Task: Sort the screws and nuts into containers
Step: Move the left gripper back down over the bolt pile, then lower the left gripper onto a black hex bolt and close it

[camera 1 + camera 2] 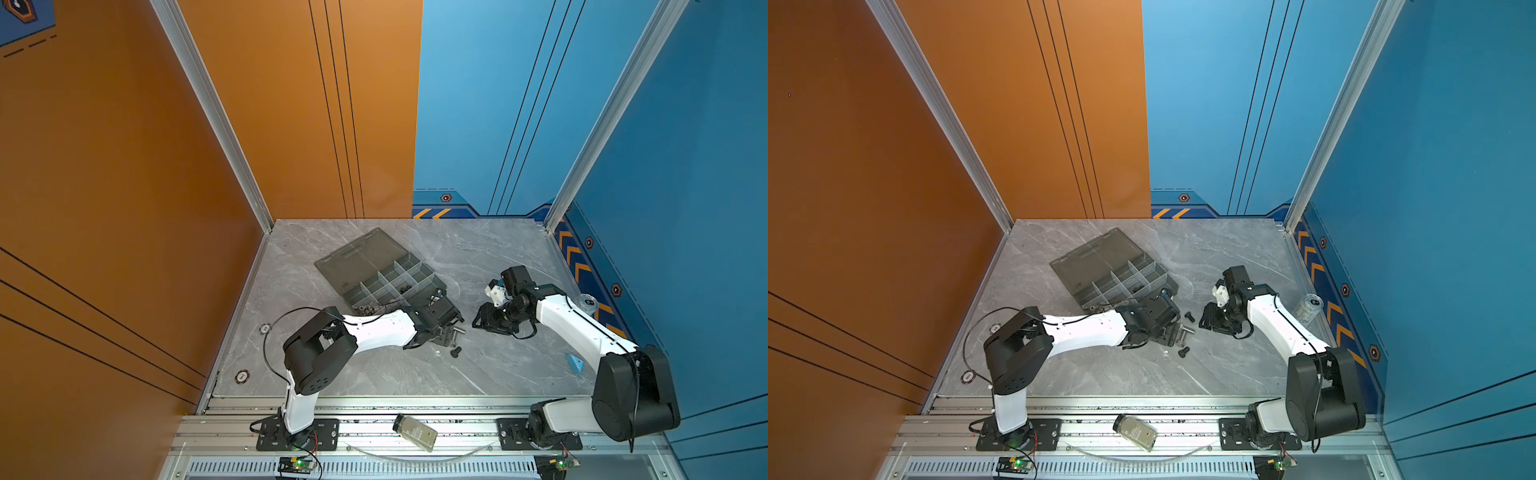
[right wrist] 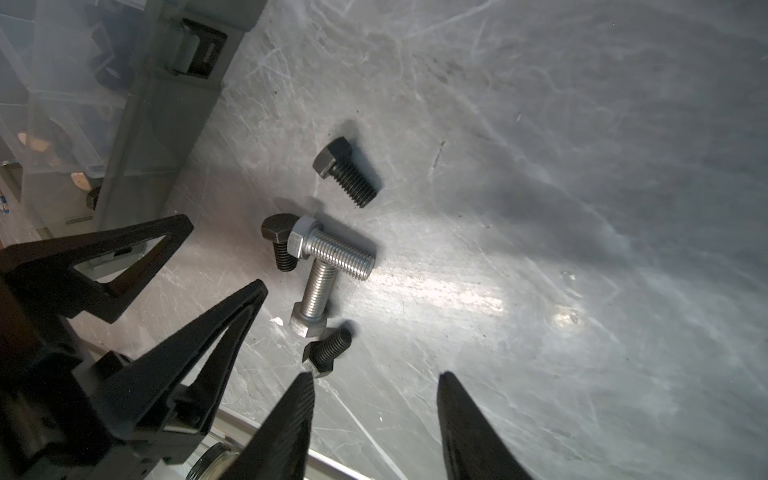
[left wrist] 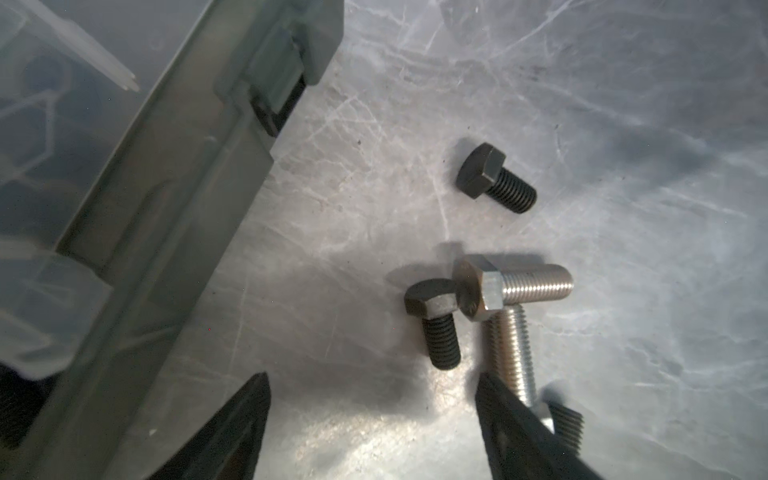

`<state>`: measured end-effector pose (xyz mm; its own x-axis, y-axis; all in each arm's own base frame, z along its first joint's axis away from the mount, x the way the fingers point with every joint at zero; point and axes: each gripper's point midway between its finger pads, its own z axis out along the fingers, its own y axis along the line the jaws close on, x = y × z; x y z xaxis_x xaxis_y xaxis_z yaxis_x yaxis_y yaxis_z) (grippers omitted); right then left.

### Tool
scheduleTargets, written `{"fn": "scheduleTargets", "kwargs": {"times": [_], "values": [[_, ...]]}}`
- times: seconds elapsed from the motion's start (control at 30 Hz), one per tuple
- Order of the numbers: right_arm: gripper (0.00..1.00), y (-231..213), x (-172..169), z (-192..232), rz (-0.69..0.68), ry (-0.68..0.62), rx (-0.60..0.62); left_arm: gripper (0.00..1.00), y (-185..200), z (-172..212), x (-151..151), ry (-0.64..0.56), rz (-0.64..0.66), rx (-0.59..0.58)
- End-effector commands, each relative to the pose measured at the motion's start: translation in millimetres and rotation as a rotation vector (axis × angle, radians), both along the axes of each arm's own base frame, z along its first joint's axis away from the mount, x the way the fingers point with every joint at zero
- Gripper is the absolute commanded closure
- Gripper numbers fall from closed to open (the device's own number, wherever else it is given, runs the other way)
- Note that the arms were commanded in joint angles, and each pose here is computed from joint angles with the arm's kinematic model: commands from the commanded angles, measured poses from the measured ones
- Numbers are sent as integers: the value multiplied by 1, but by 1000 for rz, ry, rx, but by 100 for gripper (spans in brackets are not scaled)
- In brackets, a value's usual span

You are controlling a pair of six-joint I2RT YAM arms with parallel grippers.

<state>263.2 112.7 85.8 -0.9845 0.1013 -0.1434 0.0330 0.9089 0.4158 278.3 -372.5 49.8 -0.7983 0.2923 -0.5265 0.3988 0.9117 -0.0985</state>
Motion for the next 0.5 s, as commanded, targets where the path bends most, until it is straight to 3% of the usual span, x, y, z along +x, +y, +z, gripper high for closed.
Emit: {"fn": "scheduleTargets", "kwargs": {"times": [0.0,0.47], "values": [[49,-5,-6,-1,2,3,-14,20,-4,-4,-7,5,-32,84],[49,-4,-7,0,0,2,-10,22,-6,-24,-6,24,-19,126]]}}
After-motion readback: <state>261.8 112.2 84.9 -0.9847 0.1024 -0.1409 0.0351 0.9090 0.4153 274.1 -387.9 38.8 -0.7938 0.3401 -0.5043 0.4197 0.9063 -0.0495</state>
